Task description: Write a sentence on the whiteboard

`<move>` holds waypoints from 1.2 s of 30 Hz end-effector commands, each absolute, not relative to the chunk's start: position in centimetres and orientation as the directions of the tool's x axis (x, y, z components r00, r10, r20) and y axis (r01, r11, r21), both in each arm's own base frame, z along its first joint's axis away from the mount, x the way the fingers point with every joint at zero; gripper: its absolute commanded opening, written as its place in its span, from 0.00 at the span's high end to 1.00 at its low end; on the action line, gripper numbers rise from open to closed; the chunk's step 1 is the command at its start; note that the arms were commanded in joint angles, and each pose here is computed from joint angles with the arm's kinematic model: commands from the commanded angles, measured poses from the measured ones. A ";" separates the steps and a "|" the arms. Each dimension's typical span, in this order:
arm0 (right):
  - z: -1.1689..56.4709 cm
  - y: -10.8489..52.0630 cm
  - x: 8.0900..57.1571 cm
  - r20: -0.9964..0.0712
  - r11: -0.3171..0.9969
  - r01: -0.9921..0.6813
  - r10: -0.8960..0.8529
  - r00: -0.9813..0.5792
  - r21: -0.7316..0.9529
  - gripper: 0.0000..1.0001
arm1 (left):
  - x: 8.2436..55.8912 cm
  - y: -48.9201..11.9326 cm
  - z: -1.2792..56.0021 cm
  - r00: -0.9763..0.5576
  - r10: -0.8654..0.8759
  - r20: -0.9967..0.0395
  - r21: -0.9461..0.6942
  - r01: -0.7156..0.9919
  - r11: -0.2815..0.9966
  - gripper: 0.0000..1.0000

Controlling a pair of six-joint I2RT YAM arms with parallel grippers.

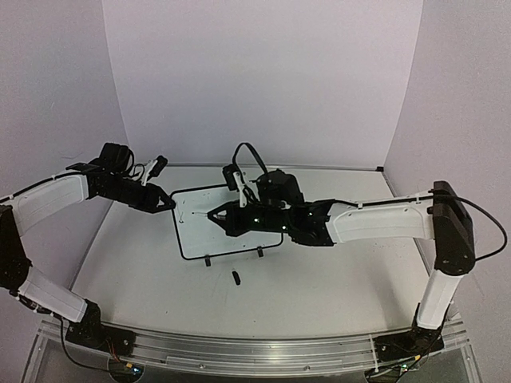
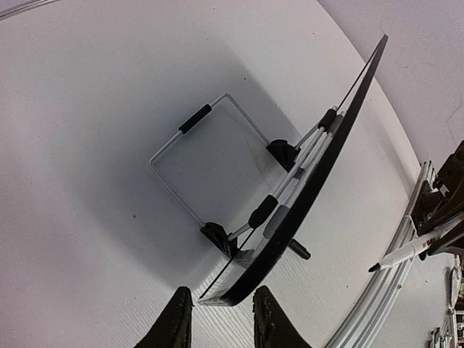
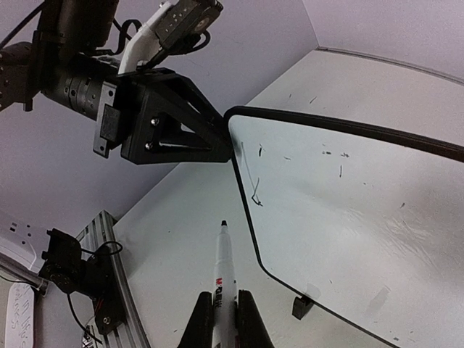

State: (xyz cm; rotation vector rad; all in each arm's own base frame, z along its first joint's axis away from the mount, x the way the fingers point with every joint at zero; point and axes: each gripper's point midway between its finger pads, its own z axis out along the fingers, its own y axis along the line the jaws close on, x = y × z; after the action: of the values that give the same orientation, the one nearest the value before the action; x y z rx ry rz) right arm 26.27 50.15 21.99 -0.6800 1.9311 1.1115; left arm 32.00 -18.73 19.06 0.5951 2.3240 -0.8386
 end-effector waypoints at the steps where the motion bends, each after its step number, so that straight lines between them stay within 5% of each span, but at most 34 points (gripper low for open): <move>1: 23.7 52.0 27.2 -0.867 0.460 -0.778 -0.032 -0.497 0.428 1.00 | 32.4 -19.0 19.3 -0.691 0.222 -0.688 -0.397 0.614 0.682 0.78; 19: 23.2 55.0 29.2 -0.885 0.470 -0.790 -0.037 -0.464 0.394 1.00 | 32.4 -18.5 18.0 -0.689 0.257 -0.678 -0.363 0.618 0.698 1.00; 36: 22.8 56.1 30.6 -0.894 0.503 -0.782 -0.036 -0.446 0.369 1.00 | 31.7 -18.4 18.4 -0.639 0.284 -0.715 -0.319 0.659 0.681 1.00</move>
State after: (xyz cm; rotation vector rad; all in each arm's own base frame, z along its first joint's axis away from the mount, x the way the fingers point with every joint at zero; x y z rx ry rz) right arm 30.15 55.26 21.85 -0.6821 1.8688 1.0413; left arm 32.30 -18.47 18.23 0.6956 2.2703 -0.7678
